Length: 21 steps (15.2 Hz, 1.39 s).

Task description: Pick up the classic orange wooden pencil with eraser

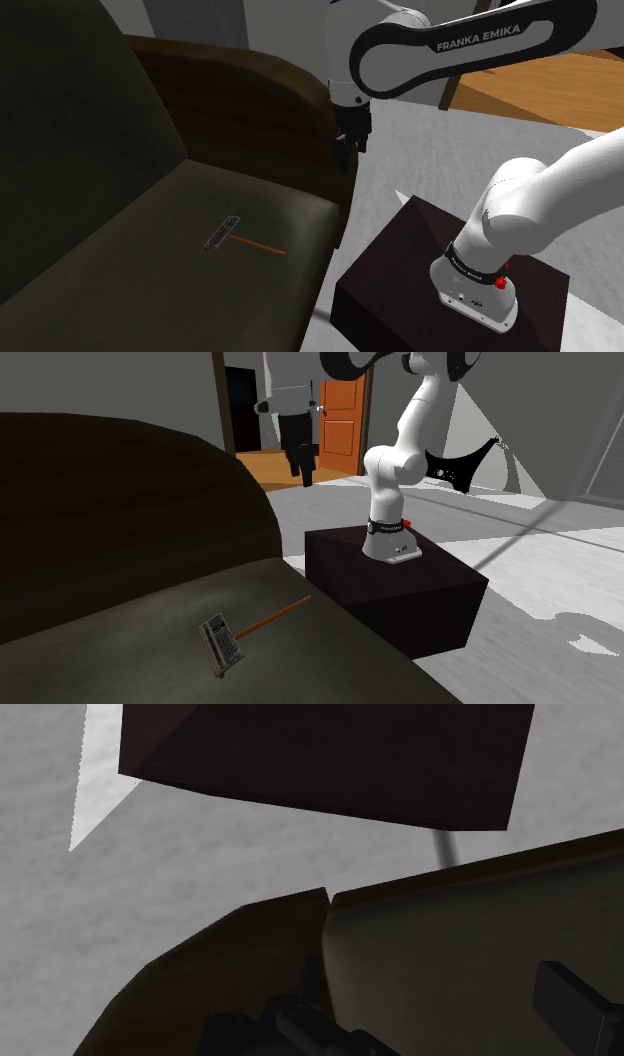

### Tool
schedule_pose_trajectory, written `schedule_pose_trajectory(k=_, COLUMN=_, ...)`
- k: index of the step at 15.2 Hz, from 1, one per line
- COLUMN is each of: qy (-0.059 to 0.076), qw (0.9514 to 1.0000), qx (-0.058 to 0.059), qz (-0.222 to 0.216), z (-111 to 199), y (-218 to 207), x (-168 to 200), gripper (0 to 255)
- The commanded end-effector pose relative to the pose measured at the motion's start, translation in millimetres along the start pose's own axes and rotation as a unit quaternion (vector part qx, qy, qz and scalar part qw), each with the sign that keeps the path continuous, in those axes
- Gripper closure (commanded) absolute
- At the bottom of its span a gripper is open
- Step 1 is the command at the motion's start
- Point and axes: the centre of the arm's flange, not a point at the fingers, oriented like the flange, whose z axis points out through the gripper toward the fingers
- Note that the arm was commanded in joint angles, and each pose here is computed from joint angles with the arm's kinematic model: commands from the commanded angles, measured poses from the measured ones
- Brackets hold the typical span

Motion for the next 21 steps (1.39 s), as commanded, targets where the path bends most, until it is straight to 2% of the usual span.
schedule_pose_trajectory(k=1, qy=0.005, qw=0.9999, qx=-0.007, qz=-0.01, z=7.5, y=-24.4, x=12.1, gripper=0)
schedule_pose_trajectory(k=11, qy=0.024, qw=0.9967, qx=-0.046, qz=-0.062, z=57.2, y=-140.6, x=68.9, gripper=0)
schedule_pose_trajectory(k=21, qy=0.044, qw=0.9889, qx=-0.085, qz=-0.114, z=113.9, y=-258.1, x=115.7, gripper=0)
